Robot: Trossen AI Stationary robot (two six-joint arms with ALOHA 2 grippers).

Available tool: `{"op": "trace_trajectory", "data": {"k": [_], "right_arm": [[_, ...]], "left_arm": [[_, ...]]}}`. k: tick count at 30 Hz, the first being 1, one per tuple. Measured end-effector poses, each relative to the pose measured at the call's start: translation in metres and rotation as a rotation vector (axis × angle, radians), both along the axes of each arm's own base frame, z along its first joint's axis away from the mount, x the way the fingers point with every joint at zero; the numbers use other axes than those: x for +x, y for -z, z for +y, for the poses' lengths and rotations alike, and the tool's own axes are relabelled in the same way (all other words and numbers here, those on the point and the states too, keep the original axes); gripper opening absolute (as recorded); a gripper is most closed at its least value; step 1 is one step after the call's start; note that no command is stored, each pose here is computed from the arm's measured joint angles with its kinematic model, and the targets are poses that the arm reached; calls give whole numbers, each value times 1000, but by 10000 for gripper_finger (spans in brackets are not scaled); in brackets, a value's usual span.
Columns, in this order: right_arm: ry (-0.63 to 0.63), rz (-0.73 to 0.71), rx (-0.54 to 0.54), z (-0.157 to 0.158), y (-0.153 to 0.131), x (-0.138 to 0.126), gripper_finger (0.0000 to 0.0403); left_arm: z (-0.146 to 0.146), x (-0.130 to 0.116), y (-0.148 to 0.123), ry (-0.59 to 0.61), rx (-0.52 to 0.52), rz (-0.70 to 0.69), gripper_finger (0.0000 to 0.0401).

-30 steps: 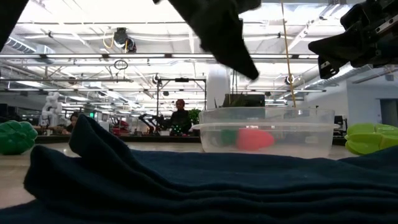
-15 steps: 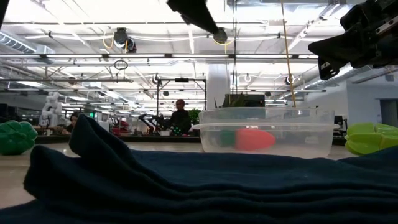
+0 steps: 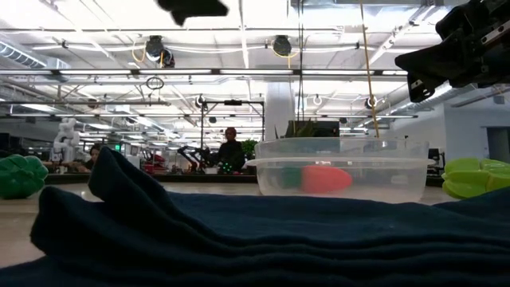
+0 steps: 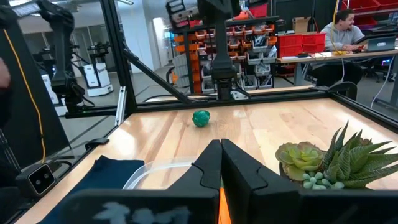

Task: Pick and placing Produce into tupperware
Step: Put the green starfruit into the transparent bin

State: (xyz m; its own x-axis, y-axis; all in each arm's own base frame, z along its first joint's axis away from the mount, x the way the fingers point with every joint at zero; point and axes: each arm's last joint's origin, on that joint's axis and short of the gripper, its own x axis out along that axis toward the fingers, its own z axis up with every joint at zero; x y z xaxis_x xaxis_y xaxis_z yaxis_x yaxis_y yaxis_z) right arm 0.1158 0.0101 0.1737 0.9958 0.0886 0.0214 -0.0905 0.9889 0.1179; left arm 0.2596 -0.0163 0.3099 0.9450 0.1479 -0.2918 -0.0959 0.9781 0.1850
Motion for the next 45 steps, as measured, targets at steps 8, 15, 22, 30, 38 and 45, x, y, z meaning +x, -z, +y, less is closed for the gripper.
{"op": "trace_trajectory", "data": {"k": [8,15,22,30,38,45], "right_arm": [[0,0,-2,0,0,0,0],[1,-10,-9,0,-1,0,0],[1,-17,-10,0,-2,0,0],[1,-42,-14,0,-4,0,0],[1,-40,-14,0,-4,0,0],[1,-31,-15,0,-3,0,0]], "left_arm": [[33,-54,46,-197,-67,-138,0],[34,-76,72,-53,-29,-249,0],[25,-109,89,47,4,-360,0],[12,-123,104,70,92,-331,0],[9,-130,110,35,128,-328,0],[9,-130,113,47,90,-307,0]]}}
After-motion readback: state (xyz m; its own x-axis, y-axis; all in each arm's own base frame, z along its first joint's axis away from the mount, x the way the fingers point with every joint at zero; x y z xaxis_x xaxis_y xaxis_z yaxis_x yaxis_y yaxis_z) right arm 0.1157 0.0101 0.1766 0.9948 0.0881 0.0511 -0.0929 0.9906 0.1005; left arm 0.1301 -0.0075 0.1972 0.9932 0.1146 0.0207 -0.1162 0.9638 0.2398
